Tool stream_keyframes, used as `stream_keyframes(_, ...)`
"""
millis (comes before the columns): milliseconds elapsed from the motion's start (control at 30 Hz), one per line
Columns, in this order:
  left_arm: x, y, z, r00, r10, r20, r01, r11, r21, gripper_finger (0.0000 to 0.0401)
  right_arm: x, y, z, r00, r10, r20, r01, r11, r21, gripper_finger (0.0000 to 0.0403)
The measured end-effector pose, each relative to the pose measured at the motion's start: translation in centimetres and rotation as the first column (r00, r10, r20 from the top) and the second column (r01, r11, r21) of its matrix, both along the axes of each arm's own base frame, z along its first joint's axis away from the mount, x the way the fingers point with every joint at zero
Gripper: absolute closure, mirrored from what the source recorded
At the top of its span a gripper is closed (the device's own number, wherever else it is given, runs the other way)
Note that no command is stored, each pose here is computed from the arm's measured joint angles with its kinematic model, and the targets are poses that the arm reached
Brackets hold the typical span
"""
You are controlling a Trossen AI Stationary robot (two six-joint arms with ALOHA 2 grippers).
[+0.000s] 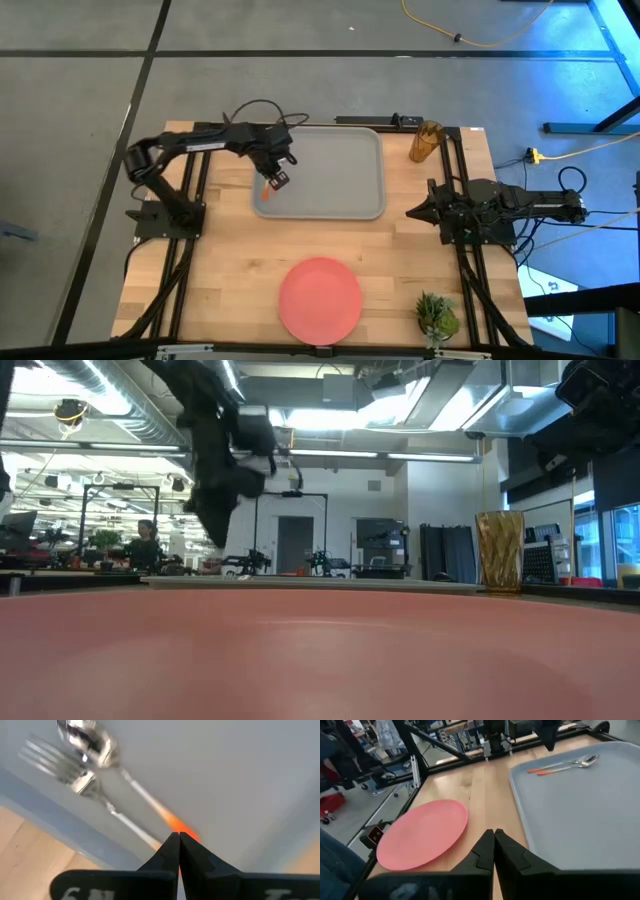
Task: Pick and place plate/cup/fork/spoon on tray
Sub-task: Put the pink plate on the gray tray
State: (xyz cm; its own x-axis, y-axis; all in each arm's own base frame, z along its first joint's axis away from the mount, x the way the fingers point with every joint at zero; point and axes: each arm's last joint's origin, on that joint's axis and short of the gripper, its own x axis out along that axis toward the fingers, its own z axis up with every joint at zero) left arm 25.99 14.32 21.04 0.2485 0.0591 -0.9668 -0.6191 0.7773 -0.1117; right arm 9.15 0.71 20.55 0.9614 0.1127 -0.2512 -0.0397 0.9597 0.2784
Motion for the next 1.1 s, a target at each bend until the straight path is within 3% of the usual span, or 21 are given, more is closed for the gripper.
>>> stream_keyframes(167, -0.6, -2.5, 3.5, 0.992, -0.037, 0.123, 0.032, 0.999, 0.037, 0.0401, 0.1, 0.1, 0.6, 0.999, 0.008, -0.043, -0.005, 0.998, 0.058, 0.0391)
stream_keyframes(367, -1.2, -5.1, 6.0, 0.974, -0.071, 0.215, 0.060, 0.997, 0.059, 0.0401, 0.9, 0.2, 4.7, 0.996, 0.066, -0.053, -0.068, 0.997, -0.036, 0.0391)
stream_keyframes(567, -0.9, -7.2, 6.5, 0.966, -0.129, 0.224, 0.116, 0.991, 0.070, 0.0401, 2.9, 0.4, 8.4, 0.955, 0.088, -0.282, -0.105, 0.993, -0.045, 0.0391)
stream_keyframes(733, -0.5, -8.7, 6.5, 0.959, -0.173, 0.225, 0.162, 0.985, 0.064, 0.0401, 6.1, 0.9, 10.1, 0.866, 0.173, -0.470, -0.139, 0.985, 0.106, 0.0391)
stream_keyframes(900, -1.0, -10.5, 7.5, 0.932, -0.237, 0.273, 0.235, 0.971, 0.041, 0.0401, 9.3, 1.2, 11.3, 0.827, 0.152, -0.541, 0.025, 0.952, 0.304, 0.0391)
stream_keyframes(967, -1.3, -11.3, 7.9, 0.921, -0.263, 0.288, 0.262, 0.964, 0.045, 0.0401, 10.2, 1.3, 11.4, 0.816, 0.139, -0.561, 0.073, 0.938, 0.339, 0.0391)
stream_keyframes(1100, -2.3, -12.6, 9.2, 0.892, -0.310, 0.331, 0.305, 0.950, 0.068, 0.0401, 11.8, 1.4, 11.5, 0.833, 0.140, -0.536, 0.062, 0.938, 0.342, 0.0391)
